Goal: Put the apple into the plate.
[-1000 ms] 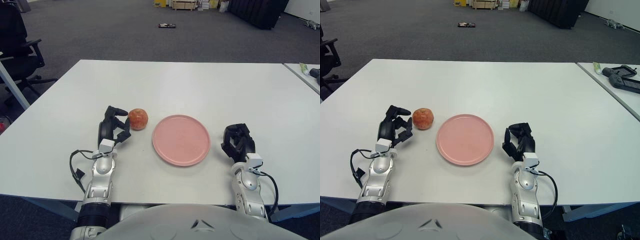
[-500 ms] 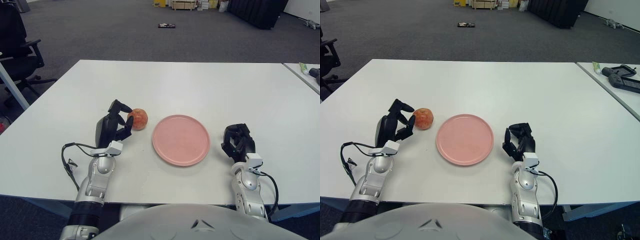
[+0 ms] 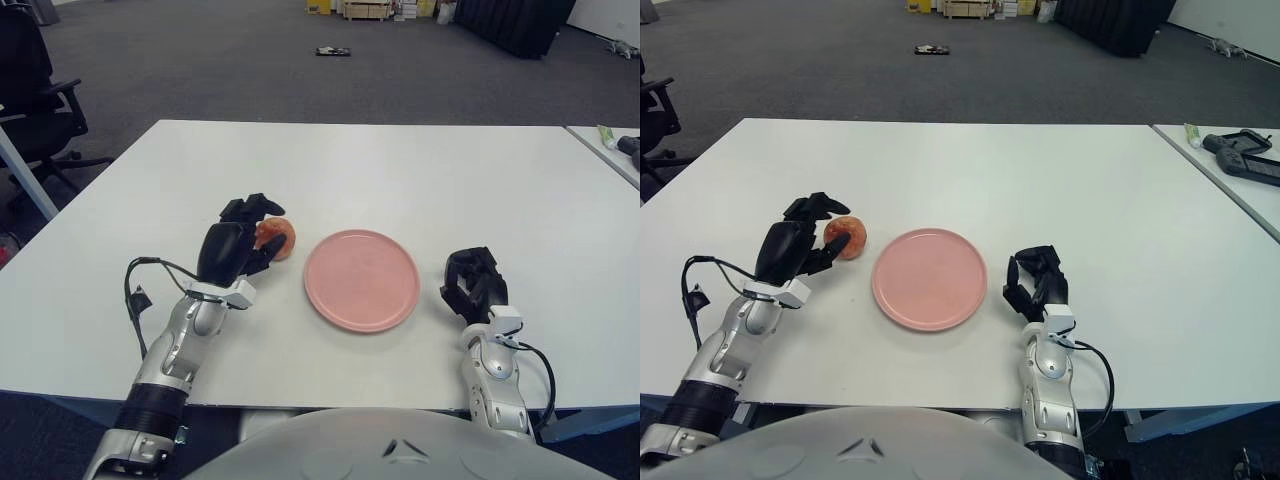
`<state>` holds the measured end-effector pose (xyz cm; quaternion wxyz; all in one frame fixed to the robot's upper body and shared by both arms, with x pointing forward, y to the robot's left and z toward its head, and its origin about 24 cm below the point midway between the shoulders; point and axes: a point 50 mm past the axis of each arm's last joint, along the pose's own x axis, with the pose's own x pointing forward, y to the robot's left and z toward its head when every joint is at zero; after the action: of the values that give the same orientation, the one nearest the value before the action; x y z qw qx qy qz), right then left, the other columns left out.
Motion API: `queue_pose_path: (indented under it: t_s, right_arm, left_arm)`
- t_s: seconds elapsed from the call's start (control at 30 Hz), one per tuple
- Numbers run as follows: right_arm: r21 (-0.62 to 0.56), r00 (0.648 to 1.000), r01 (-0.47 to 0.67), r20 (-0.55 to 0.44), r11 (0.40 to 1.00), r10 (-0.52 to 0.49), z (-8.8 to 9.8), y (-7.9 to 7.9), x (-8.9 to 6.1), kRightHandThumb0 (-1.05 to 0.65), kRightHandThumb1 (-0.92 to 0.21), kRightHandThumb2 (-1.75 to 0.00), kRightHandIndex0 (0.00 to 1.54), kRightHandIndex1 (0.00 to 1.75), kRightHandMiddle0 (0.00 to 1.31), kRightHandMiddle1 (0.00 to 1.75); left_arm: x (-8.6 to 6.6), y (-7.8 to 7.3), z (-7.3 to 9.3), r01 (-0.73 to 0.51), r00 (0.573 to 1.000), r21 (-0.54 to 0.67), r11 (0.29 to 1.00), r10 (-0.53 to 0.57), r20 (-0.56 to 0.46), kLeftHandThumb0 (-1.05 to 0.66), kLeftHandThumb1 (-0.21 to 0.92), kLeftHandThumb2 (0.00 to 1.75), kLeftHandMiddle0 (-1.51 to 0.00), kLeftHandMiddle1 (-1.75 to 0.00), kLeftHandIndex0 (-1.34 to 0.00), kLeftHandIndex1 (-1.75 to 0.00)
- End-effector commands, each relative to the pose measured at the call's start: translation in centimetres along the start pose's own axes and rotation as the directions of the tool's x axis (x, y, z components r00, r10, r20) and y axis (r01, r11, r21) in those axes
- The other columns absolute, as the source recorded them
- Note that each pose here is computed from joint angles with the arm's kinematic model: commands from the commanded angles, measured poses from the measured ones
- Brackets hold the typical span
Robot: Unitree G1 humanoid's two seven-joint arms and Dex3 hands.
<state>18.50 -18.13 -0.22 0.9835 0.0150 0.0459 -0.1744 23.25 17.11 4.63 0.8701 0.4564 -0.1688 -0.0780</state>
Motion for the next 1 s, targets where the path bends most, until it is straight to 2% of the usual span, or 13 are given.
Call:
queue_pose_path:
  t_s: [0.0,0.1,0.37,0.7,0.97]
  right_arm:
    - [0.001,1.0,-0.003,0.01,1.0,0.003,0.2,0.0,0.4,-0.37,-0.73,-0.8,0.51,1.2,0.31,1.75]
    - [-0.002,1.0,0.001,0.01,1.0,-0.001,0.2,0.0,0.4,-0.37,-0.73,-0.8,0.51,1.2,0.31,1.75]
    - [0.007,1.0,0.007,0.011,1.0,-0.007,0.2,-0.1,0.3,-0.37,-0.72,-0.8,0.52,1.2,0.31,1.75]
    - [0.015,1.0,-0.002,0.021,1.0,0.002,0.3,-0.1,0.2,-0.37,-0.73,-0.8,0.51,1.2,0.31,1.75]
    - [0.025,1.0,-0.006,0.024,1.0,0.005,0.3,-0.1,0.1,-0.37,-0.73,-0.8,0.51,1.2,0.31,1.75]
  left_arm:
    - [1.1,-0.1,-0.1,0.084,0.996,0.054,0.995,-0.085,0.014,-1.02,0.84,0.39,0.0,-0.08,0.0,-0.14]
    - [1.3,-1.1,-1.1,0.168,0.986,0.074,0.983,-0.168,-0.017,-1.04,0.83,0.32,0.0,-0.03,0.0,-0.04]
    - [1.5,-2.2,-2.2,0.238,0.97,0.108,0.965,-0.231,-0.068,-1.05,0.85,0.2,0.0,0.0,0.0,0.0]
    - [1.9,-3.5,-3.3,0.28,0.958,0.146,0.949,-0.266,-0.106,-1.05,0.85,0.15,0.0,0.0,0.0,0.0]
    - [1.8,-4.8,-4.8,0.347,0.933,0.156,0.925,-0.323,-0.16,-1.05,0.86,0.13,0.0,0.0,0.0,0.0]
